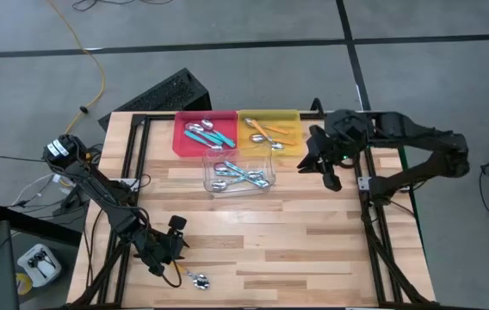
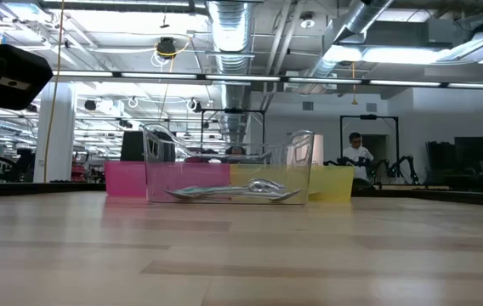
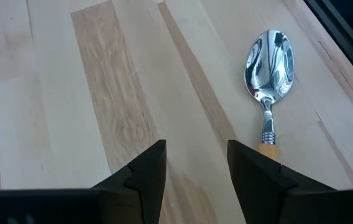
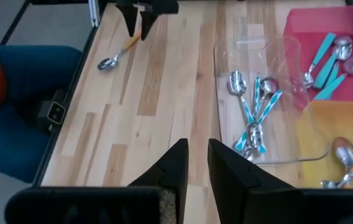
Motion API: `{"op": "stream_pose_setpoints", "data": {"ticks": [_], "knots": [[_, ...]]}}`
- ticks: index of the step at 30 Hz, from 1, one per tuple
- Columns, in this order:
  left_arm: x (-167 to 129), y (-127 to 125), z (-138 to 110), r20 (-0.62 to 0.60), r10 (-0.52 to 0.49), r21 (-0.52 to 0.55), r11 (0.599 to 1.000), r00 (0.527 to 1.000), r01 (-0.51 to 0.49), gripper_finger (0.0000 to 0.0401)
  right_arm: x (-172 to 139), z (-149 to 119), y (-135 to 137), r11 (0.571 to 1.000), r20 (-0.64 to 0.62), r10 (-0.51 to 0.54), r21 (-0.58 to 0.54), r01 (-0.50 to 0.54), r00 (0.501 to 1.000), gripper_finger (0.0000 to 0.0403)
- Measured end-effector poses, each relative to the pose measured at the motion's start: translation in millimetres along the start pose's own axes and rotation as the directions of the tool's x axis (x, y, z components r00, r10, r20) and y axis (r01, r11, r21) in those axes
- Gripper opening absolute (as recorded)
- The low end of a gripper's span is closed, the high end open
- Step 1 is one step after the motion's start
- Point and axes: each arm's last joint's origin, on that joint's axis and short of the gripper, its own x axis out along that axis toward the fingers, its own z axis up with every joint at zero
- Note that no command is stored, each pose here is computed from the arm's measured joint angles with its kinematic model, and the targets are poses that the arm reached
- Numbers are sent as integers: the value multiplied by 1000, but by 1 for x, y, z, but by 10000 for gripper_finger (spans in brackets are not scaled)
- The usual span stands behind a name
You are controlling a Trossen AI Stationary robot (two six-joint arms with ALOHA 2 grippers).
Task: Sort silverware by color (type)
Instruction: Put the yellow spoon into the yellow bin
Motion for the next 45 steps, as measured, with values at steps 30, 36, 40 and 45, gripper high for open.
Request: {"op": "stream_pose_setpoints", "data": {"ticks": [30, 36, 40, 45], "knots": [[-1, -4, 0, -10, -63, -35, 997, 998, 62, 228, 41, -64, 3, 999, 157, 32, 28, -37, 987, 87], [-1, -5, -1, -16, -79, -1, 997, 997, 79, 242, 38, -63, 3, 999, 175, 32, 32, -38, 984, 87], [-2, -7, -2, -10, -69, 56, 996, 998, 70, 243, 38, -63, 3, 999, 178, 32, 32, -39, 983, 87], [-3, -11, -3, -3, -72, 54, 996, 997, 72, 243, 38, -63, 3, 998, 178, 32, 42, -40, 984, 87]]}}
